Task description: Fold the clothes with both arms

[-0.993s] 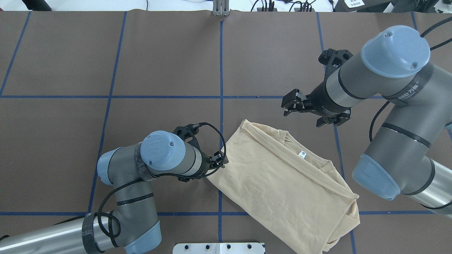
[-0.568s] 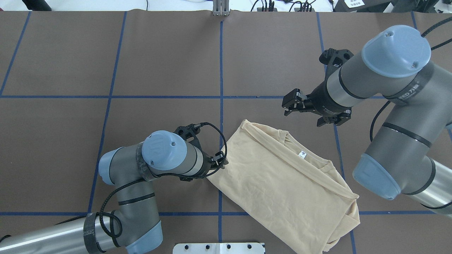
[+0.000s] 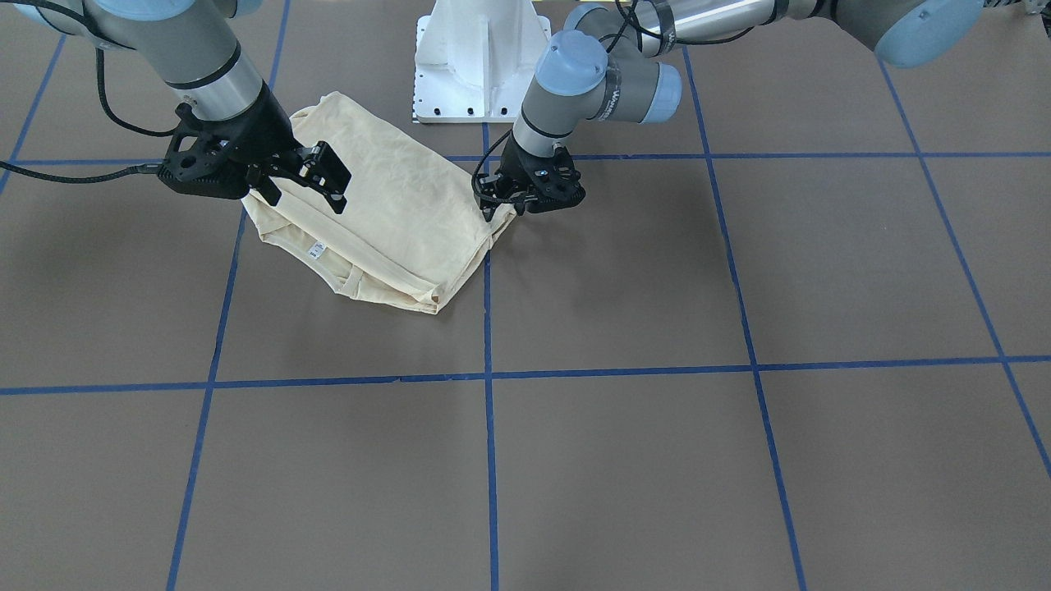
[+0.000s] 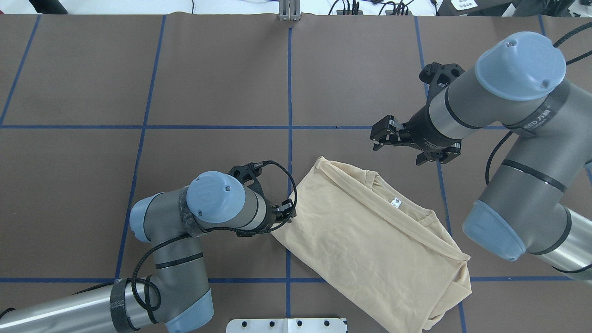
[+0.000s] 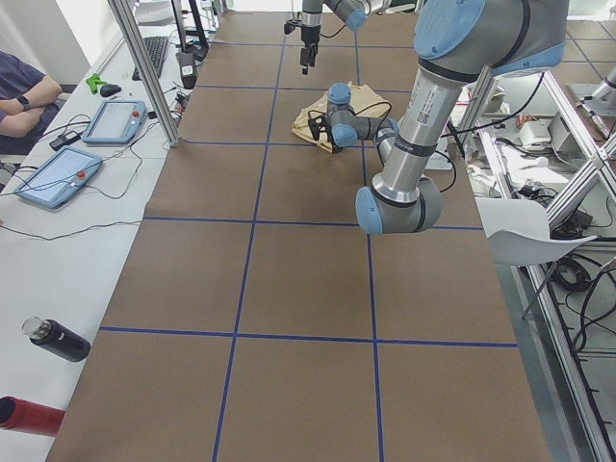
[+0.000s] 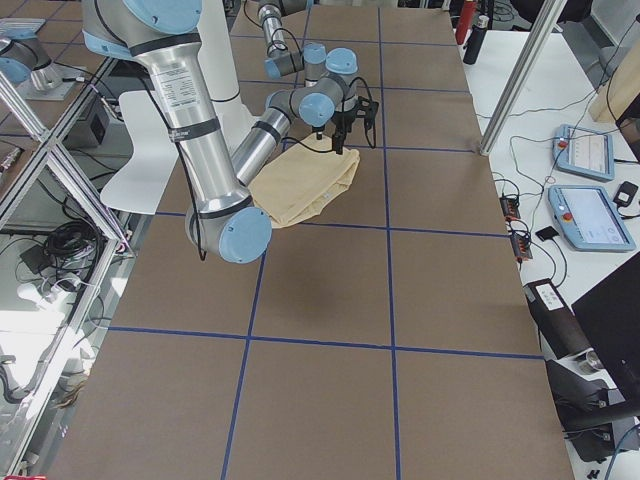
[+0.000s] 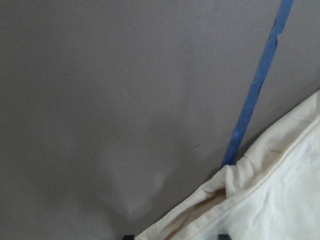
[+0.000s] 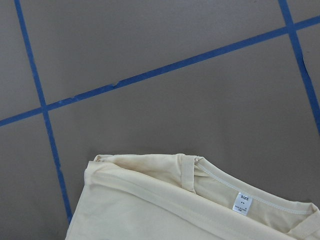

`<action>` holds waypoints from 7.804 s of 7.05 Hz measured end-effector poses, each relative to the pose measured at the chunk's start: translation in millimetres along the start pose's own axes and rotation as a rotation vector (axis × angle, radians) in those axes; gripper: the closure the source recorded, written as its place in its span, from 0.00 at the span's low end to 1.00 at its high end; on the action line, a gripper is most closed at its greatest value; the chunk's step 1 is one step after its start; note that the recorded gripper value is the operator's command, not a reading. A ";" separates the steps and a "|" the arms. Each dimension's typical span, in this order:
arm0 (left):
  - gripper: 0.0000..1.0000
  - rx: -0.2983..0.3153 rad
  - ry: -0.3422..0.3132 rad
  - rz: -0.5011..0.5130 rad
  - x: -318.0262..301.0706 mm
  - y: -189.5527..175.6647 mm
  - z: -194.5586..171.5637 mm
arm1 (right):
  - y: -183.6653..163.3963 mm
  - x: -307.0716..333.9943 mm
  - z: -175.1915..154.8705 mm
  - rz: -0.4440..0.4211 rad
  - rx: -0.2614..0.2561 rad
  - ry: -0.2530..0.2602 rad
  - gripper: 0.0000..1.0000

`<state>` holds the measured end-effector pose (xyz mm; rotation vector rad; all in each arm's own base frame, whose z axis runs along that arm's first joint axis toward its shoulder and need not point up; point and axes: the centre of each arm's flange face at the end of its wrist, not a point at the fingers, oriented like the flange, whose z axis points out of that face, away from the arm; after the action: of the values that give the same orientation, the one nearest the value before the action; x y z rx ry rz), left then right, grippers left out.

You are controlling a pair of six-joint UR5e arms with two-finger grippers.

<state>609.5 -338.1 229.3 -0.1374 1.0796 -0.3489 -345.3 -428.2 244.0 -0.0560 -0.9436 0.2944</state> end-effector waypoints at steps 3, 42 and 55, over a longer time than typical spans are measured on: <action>1.00 0.000 0.001 0.002 0.4 0.1 -0.4 | -1.9 0.9 -1.1 0.003 0.001 0.000 0.00; 0.00 0.343 -0.034 0.289 -114.3 -278.9 -136.4 | 103.7 -72.4 192.2 -0.593 -0.001 0.256 0.00; 0.00 0.335 -0.030 0.287 -109.8 -277.2 -132.6 | 76.5 -11.6 189.4 -0.515 -0.073 0.382 0.00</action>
<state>387.6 -552.3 336.1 0.3068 0.9809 -0.2627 -521.3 -373.3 332.9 0.0631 -0.5608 -0.2238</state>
